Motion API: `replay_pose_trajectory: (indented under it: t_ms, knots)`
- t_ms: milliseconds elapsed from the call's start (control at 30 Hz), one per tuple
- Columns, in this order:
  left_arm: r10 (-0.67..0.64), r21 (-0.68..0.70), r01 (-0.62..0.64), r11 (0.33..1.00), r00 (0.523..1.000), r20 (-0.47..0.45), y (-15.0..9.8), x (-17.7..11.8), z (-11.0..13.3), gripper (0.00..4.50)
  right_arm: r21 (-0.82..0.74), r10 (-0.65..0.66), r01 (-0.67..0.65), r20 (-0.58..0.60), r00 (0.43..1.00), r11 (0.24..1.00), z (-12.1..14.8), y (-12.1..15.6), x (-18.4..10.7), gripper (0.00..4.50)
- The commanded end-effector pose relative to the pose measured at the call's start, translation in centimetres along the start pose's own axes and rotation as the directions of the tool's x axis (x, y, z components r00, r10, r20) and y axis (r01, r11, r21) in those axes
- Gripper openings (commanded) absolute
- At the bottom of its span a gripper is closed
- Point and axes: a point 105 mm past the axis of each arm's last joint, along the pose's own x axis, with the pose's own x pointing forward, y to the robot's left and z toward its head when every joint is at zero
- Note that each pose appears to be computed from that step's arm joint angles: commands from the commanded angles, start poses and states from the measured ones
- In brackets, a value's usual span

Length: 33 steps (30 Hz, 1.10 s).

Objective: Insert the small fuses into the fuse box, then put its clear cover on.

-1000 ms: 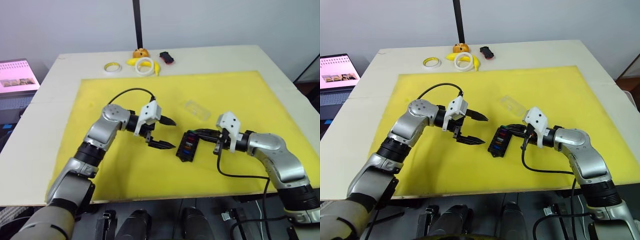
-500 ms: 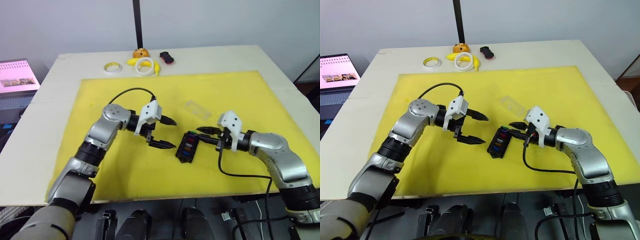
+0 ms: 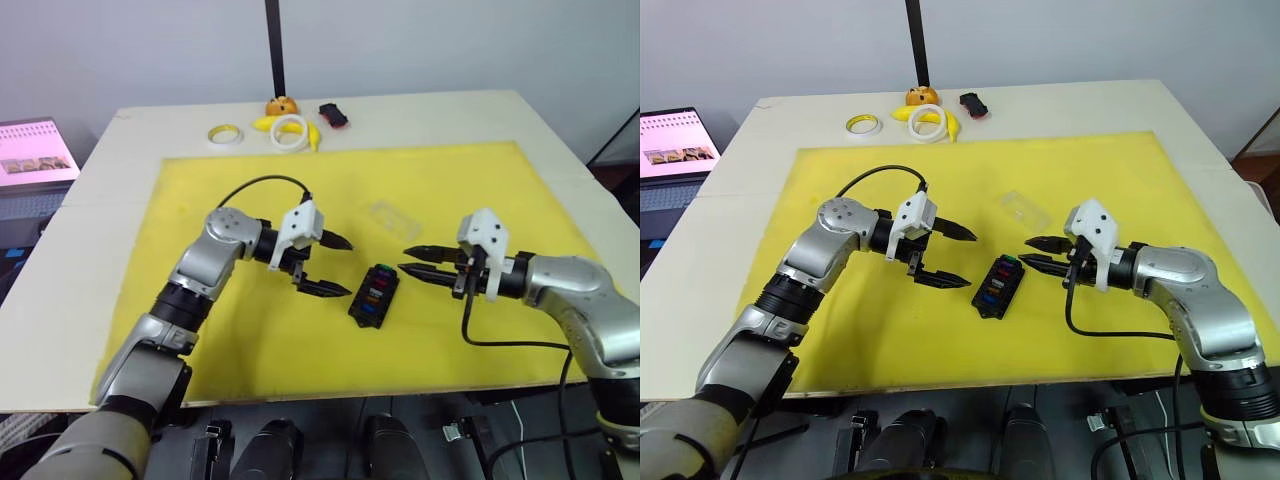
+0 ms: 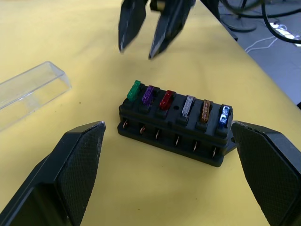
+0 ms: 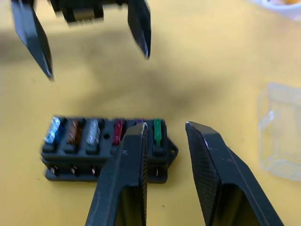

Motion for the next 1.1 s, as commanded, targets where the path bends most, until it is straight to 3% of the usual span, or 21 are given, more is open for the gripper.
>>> replay_pose_trajectory:
  t_ms: [33, 100, 833, 1100]
  knots:
    - [0.012, 0.055, -0.013, 0.998, 1.0, 0.015, 0.3, -0.2, 1.1, 4.5, -0.006, -0.021, 0.021, 0.047, 0.999, 1.0, 0.7, 0.0, 0.5, 0.85]
    - [0.016, 0.055, -0.017, 0.998, 1.0, 0.017, 0.3, -0.1, 1.1, 4.5, 0.018, -0.032, 0.031, 0.063, 0.998, 0.999, 0.5, 0.0, 0.9, 0.04]
    - [0.039, 0.05, -0.04, 0.998, 0.999, 0.023, 0.2, -0.1, 1.2, 4.5, 0.046, -0.052, 0.052, -0.015, 0.999, 0.998, -2.2, 0.2, 2.2, 0.04]
    - [0.037, 0.052, -0.038, 0.998, 0.999, 0.023, 0.3, 0.0, 1.3, 4.5, 0.012, -0.089, 0.088, 0.051, 0.995, 0.996, 0.1, -0.6, 1.6, 0.04]
